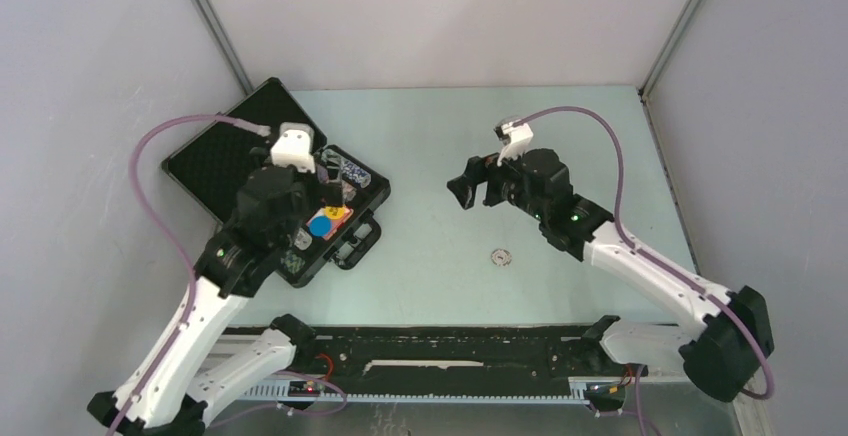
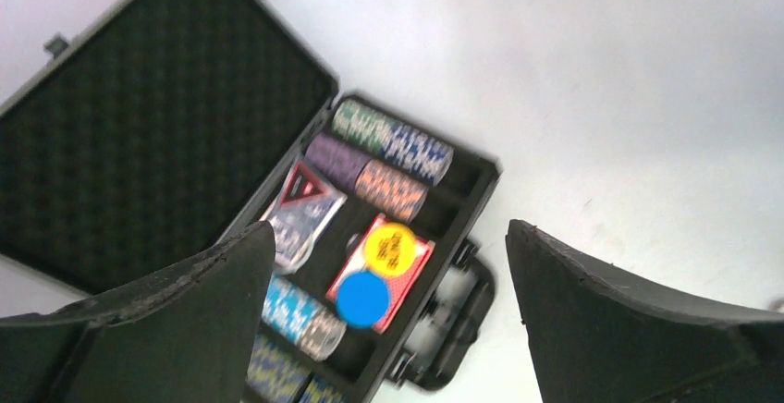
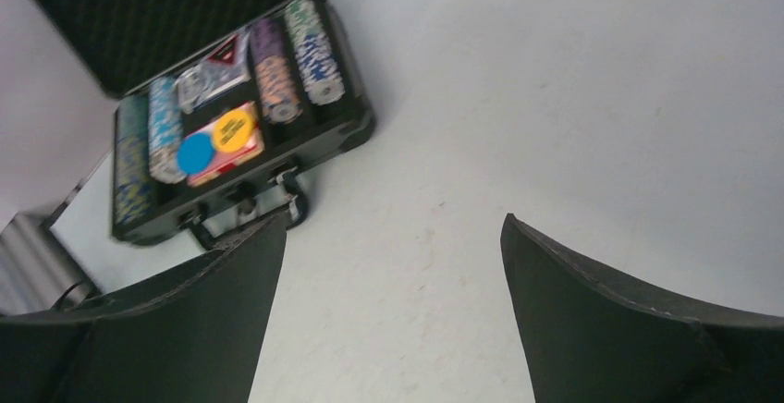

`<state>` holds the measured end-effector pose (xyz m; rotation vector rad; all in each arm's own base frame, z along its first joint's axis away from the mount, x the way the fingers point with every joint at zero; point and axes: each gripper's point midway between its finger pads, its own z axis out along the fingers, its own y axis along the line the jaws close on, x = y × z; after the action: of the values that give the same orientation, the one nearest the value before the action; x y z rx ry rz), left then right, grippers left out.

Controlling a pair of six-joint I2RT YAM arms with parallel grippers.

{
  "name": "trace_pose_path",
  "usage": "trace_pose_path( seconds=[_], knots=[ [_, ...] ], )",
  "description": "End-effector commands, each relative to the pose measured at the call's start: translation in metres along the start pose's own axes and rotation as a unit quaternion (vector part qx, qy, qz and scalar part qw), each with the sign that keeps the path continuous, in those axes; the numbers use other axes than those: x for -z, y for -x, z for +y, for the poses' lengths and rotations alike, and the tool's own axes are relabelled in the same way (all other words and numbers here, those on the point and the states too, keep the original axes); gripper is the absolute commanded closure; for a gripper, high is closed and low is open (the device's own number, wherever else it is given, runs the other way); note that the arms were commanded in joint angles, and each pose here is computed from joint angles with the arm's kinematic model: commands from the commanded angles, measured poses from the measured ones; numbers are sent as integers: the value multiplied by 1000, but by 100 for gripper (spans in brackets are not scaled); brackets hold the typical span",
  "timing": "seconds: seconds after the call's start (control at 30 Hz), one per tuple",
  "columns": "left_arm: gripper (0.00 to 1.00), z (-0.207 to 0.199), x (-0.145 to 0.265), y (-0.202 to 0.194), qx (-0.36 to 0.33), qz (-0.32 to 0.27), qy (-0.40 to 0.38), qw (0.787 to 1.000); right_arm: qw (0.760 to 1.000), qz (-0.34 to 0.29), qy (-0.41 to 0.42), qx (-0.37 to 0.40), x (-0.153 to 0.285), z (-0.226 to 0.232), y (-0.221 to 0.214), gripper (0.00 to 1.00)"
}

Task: Pack up texas hold em set

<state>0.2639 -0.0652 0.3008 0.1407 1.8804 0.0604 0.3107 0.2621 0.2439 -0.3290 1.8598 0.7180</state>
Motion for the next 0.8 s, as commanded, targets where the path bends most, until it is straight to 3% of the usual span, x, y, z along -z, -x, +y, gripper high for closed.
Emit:
trace_pose_path(
  seconds=[0.0,0.17,0.3,0.53,0.77],
  knots=[
    [0,-11,17,55,80,-125,-50,988,997,74,-13,-35,40,10,-19,2],
    [0,-13,23,35,94,-134,-77,983,984,144,-24,-101,63,13,-48,0],
    [0,-18,33,34,89,-138,-103,981,958,241,-52,-147,66,8,-75,0],
    [0,-31,37,29,72,-132,-141,978,895,410,-132,-117,71,-16,-119,0],
    [0,-36,45,32,71,-143,-163,974,841,492,-210,-78,64,-57,-161,3]
  ],
)
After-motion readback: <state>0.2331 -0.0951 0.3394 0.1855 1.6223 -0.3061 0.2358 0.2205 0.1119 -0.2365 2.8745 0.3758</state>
